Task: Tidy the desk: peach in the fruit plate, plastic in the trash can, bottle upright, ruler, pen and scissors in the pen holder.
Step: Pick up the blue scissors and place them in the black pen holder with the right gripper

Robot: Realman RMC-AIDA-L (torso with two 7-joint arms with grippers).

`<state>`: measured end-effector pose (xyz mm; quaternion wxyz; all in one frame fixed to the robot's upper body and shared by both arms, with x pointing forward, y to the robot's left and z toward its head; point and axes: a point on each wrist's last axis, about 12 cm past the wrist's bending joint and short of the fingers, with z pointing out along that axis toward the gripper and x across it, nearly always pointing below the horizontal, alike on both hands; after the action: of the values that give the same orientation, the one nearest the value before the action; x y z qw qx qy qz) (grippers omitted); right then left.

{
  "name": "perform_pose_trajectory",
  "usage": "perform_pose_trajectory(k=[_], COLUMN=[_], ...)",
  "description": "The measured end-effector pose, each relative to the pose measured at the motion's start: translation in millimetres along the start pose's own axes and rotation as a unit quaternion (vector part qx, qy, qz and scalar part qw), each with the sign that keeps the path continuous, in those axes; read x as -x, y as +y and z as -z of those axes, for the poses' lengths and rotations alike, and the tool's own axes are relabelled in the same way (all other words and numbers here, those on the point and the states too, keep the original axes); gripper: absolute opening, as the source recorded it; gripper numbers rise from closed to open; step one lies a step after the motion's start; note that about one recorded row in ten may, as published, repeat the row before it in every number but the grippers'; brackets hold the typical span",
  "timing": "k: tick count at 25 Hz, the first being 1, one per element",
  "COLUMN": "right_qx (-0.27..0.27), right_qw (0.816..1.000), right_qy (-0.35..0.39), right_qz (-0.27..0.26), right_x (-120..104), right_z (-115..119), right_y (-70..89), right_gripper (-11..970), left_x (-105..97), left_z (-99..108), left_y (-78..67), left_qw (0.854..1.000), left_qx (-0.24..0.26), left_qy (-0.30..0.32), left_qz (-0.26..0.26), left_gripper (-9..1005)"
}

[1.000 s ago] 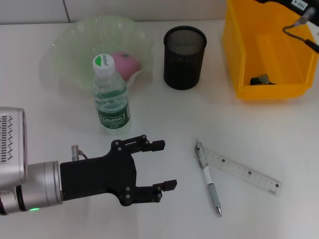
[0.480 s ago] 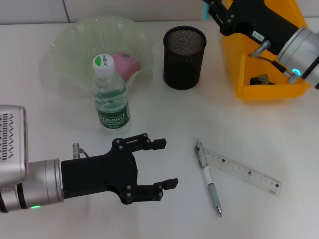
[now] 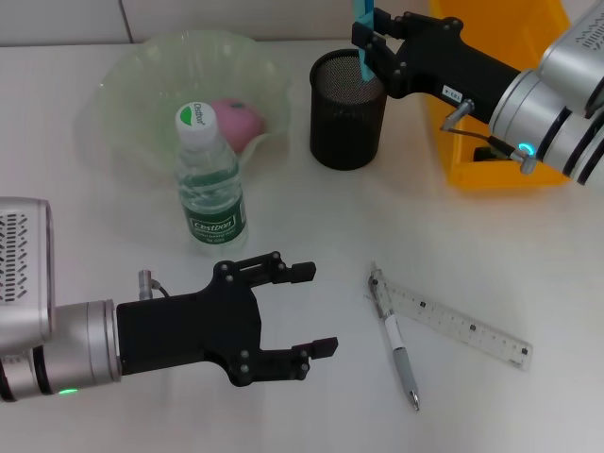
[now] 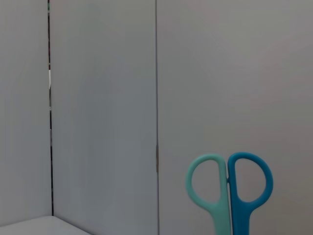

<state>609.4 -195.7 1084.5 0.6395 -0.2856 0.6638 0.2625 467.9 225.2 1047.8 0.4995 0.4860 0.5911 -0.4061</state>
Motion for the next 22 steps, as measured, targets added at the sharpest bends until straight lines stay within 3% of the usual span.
perform_pose_trajectory(k=[20, 22], right_qx=[0.0, 0.0], right_qw=[0.998, 0.998], right_qy=[0.058, 0.058], right_qz=[-0.021, -0.026], right_x=[-7.8, -8.3], right_z=[-12.7, -12.1], right_y=[3.2, 3.3], right_gripper=[234, 325], left_x=[-0.2, -0.4], left_z=[0.3, 0.6], left_y=[-0.5, -0.9], left_qw=[1.0, 1.0], left_qx=[0.0, 0.0], left_qy=[-0.001, -0.001], left_qz=[0.001, 0.001], left_gripper=[796, 796])
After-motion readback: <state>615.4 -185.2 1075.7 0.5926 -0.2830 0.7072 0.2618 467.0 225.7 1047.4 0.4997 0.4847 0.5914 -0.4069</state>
